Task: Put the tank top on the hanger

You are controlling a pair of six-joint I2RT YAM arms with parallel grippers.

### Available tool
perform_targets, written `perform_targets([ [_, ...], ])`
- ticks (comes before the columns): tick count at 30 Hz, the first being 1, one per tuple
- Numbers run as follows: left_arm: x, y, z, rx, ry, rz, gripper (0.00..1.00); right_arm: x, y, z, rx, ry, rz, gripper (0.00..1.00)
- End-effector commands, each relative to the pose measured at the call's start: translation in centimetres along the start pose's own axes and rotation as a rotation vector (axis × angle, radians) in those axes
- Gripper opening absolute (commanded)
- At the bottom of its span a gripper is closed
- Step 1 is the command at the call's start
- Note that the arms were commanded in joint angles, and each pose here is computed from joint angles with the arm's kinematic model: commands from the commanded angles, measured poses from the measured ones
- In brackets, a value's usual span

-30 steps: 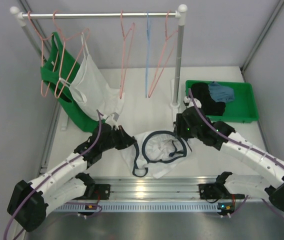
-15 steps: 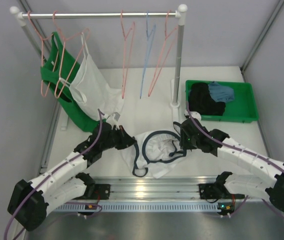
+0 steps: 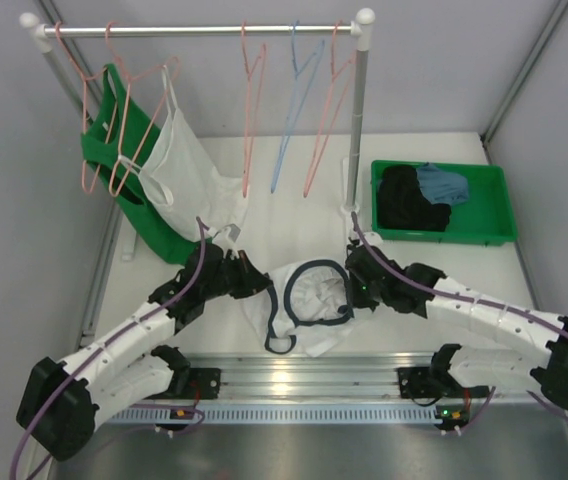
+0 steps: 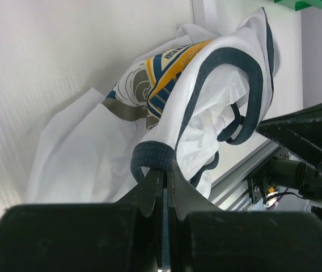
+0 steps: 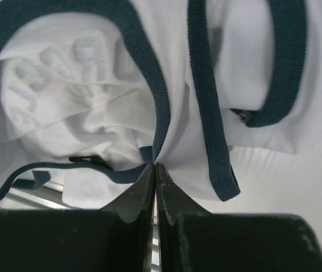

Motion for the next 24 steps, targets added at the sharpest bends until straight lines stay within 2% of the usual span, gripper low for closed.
perform_targets([
  [1, -0.1, -1.3, 1.1, 0.027, -0.016, -0.036, 0.00, -0.5, 3.4, 1.5, -0.005, -0.054, 0.090, 0.02],
  [3, -0.1, -1.2, 1.0, 0.026, -0.011, -0.034, 0.00, -0.1, 3.6, 1.2, -0.017, -0.037, 0.081, 0.03],
  [6, -0.1, -1.1, 1.0, 0.034, -0.003, -0.026, 0.01, -0.7, 3.2, 1.6, -0.020, -0.060, 0.059, 0.15],
  [7, -0.2, -1.3, 1.1, 0.038, -0.007, -0.028, 0.05, -1.0, 2.9, 1.8, -0.017, -0.070, 0.050, 0.25],
  [8, -0.3, -1.3, 1.2, 0.041, -0.010, -0.026, 0.09, -1.5, 2.5, 2.0, -0.021, -0.080, 0.038, 0.28],
  [9, -0.5, -1.2, 1.2, 0.047, -0.010, -0.012, 0.20, -2.0, 2.3, 2.6, -0.023, -0.100, 0.028, 0.32],
  [10, -0.6, -1.4, 1.4, 0.052, -0.017, -0.013, 0.25, -2.3, 2.1, 2.9, -0.018, -0.110, 0.021, 0.37],
  [12, -1.2, -1.5, 1.5, 0.062, -0.022, 0.000, 0.35, -3.4, 1.8, 3.7, -0.020, -0.135, 0.014, 0.41],
  [13, -1.7, -1.9, 2.0, 0.068, -0.049, -0.001, 0.36, -3.8, 1.7, 3.9, -0.020, -0.142, 0.014, 0.42],
  [19, -4.8, -1.8, 2.2, 0.059, -0.103, 0.073, 0.39, -7.1, 1.0, 5.7, -0.014, -0.220, 0.024, 0.42],
  [21, -5.8, -1.5, 2.4, 0.051, -0.142, 0.114, 0.39, -7.9, 0.8, 6.1, -0.012, -0.242, 0.019, 0.43],
  [24, -8.8, -1.9, 3.8, 0.068, -0.265, 0.164, 0.42, -9.2, 0.1, 6.5, -0.003, -0.272, 0.018, 0.44],
])
Point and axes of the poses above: each gripper's point midway between its finger pads, its own x axis out along the fingers, its own y axis along the line the jaws close on, z = x × y, the point moved 5 cm from there along -x, back along the fingers, and after that the axes turned 7 degrees about -x, right-handed, at the moved point
